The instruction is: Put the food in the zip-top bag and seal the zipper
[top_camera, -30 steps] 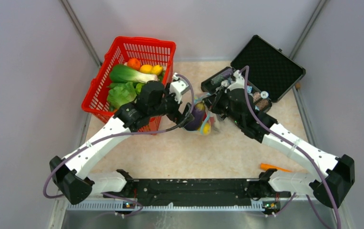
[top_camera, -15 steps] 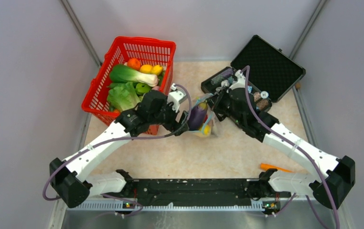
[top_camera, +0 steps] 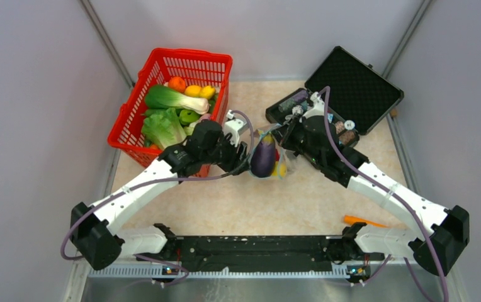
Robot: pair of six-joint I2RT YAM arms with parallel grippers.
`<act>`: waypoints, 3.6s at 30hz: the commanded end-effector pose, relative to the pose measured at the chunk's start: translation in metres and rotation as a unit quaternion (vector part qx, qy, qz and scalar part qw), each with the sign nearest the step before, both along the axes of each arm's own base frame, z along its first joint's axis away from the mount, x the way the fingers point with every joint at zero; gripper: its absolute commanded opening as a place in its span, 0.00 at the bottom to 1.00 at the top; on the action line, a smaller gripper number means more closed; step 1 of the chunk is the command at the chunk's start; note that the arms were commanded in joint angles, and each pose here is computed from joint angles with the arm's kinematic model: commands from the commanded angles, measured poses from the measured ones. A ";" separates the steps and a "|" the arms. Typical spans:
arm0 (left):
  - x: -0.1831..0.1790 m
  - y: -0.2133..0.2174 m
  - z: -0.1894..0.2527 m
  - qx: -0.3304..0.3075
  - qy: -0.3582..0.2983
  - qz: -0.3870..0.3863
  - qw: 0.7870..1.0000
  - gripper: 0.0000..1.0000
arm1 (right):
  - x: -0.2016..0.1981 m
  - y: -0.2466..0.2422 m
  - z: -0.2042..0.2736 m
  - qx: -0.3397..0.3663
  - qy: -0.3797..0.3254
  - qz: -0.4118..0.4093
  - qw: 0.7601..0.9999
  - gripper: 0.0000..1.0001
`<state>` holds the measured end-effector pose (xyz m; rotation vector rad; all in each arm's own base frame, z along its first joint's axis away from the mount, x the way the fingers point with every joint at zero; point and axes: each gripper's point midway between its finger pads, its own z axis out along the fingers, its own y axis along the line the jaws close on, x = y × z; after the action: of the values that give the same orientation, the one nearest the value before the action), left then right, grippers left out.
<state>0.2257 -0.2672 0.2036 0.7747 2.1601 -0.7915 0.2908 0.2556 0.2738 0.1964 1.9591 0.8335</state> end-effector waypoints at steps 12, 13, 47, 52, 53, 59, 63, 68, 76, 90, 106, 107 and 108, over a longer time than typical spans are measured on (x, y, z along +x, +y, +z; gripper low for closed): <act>0.023 -0.017 -0.006 -0.014 0.012 0.038 0.999 0.32 | 0.003 -0.001 0.044 0.047 -0.051 -0.001 0.998 0.01; 0.027 -0.016 -0.008 -0.005 0.007 0.049 0.999 0.30 | 0.003 -0.001 0.042 0.044 -0.050 -0.002 0.998 0.01; 0.053 -0.002 0.089 0.005 -0.114 0.088 0.990 0.00 | 0.010 -0.021 0.021 -0.087 -0.045 -0.013 0.995 0.01; 0.063 0.007 0.109 0.022 -0.141 0.109 0.984 0.00 | 0.008 -0.035 0.035 -0.110 -0.052 -0.030 0.992 0.01; 0.065 0.008 0.111 0.024 -0.147 0.112 0.982 0.00 | 0.010 -0.043 0.036 -0.122 -0.051 -0.047 0.990 0.01; 0.068 0.008 0.115 0.028 -0.154 0.108 0.982 0.00 | -0.002 -0.022 0.050 -0.089 -0.075 0.021 0.993 0.01; 0.072 0.008 0.118 0.029 -0.160 0.109 0.981 0.00 | -0.017 0.004 0.069 -0.001 -0.108 0.082 0.991 0.01; 0.076 0.008 0.099 0.041 -0.146 0.118 0.981 0.00 | -0.005 -0.022 0.060 -0.015 -0.086 -0.007 0.996 0.00; 0.082 0.011 0.097 0.017 -0.150 0.143 0.978 0.00 | 0.000 -0.008 0.020 -0.101 -0.030 0.034 0.994 0.00; 0.078 0.050 0.123 -0.004 -0.202 0.182 0.962 0.98 | -0.001 0.010 0.006 -0.081 -0.035 0.067 0.994 0.00; 0.102 0.190 0.114 0.034 -0.160 0.387 0.908 0.99 | -0.001 0.010 0.006 -0.074 -0.038 0.065 0.994 0.01; 0.102 0.196 0.108 0.039 -0.149 0.391 0.907 0.99 | -0.001 0.010 0.006 -0.073 -0.039 0.065 0.994 0.01; 0.101 0.199 0.104 0.042 -0.139 0.393 0.908 0.99 | -0.001 0.010 0.007 -0.073 -0.039 0.065 0.994 0.01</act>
<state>0.3342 -0.0873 0.3160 0.0712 1.9461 -0.1587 0.2881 0.2640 0.2563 -0.0602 2.0519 0.7227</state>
